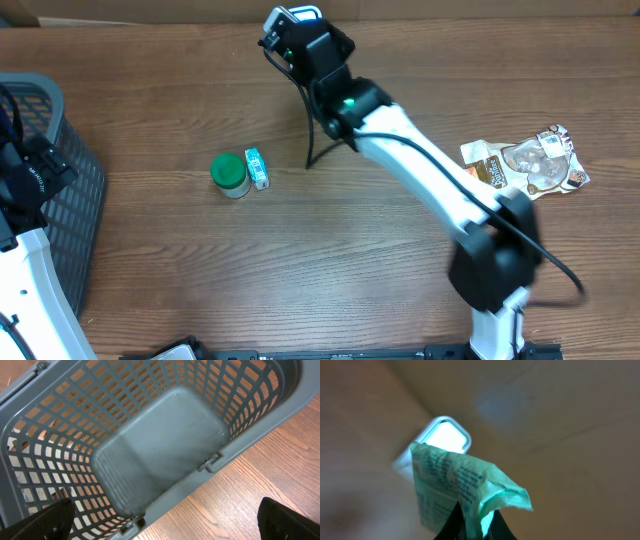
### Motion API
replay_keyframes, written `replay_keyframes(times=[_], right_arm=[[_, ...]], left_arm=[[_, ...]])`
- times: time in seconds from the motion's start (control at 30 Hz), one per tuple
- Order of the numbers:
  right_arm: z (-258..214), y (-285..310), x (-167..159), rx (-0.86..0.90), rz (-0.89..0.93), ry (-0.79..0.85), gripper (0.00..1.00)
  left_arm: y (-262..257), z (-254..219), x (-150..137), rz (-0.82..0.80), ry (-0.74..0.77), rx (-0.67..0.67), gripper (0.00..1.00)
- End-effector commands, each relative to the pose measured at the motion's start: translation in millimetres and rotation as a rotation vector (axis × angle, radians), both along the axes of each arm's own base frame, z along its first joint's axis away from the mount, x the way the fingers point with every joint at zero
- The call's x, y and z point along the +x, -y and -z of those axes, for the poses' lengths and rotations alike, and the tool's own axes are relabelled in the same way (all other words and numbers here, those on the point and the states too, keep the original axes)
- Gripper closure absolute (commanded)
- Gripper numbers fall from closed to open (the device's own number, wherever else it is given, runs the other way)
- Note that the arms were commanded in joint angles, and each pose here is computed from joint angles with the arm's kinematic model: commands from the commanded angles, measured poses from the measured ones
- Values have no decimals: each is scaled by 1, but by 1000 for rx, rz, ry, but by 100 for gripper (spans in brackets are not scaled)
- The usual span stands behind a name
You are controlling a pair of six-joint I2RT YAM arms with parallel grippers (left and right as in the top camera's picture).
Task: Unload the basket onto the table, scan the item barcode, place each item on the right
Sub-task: 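Carry the packet right and drop it on the scanned pile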
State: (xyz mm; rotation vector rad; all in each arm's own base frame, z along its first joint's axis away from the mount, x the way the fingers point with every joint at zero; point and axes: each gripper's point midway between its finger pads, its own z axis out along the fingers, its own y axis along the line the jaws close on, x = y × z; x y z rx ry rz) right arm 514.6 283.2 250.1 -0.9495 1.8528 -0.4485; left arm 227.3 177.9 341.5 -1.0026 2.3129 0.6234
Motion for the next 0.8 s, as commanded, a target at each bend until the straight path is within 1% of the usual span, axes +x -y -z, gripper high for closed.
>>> replay_keyframes(times=[0.0, 0.1, 0.17, 0.23, 0.3, 0.37, 0.43, 0.47, 0.53, 0.6, 0.7, 0.77], right_arm=[[-40, -13, -50, 503, -36, -244, 96], [-26, -4, -91, 677, -15, -544, 96], [-10, 15, -108, 702, 53, -695, 96], [12, 46, -121, 674, 184, -806, 96], [40, 84, -131, 651, 384, -903, 96], [67, 129, -137, 627, 628, -940, 96], [88, 169, -138, 621, 826, -924, 96], [101, 192, -139, 635, 936, -913, 96], [119, 225, -141, 692, 1086, -910, 96], [133, 251, -143, 779, 1189, -924, 96], [144, 280, -141, 937, 1243, -962, 96], [146, 298, -141, 995, 1280, -960, 96]], left_arm=[[-1, -2, 0, 8, -2, 7, 0], [-1, -2, 0, 8, -3, 7, 1], [-1, -2, 0, 8, -3, 7, 0], [-1, -2, 0, 8, -3, 7, 0], [-1, -2, 0, 8, -3, 7, 0], [-1, -2, 0, 8, -3, 7, 0], [-1, -2, 0, 8, -3, 7, 1], [-1, -2, 0, 8, -2, 7, 0], [-1, -2, 0, 8, -3, 7, 0], [-1, -2, 0, 8, -3, 7, 0], [-1, -2, 0, 8, -3, 7, 0], [-1, -2, 0, 8, -3, 7, 0]])
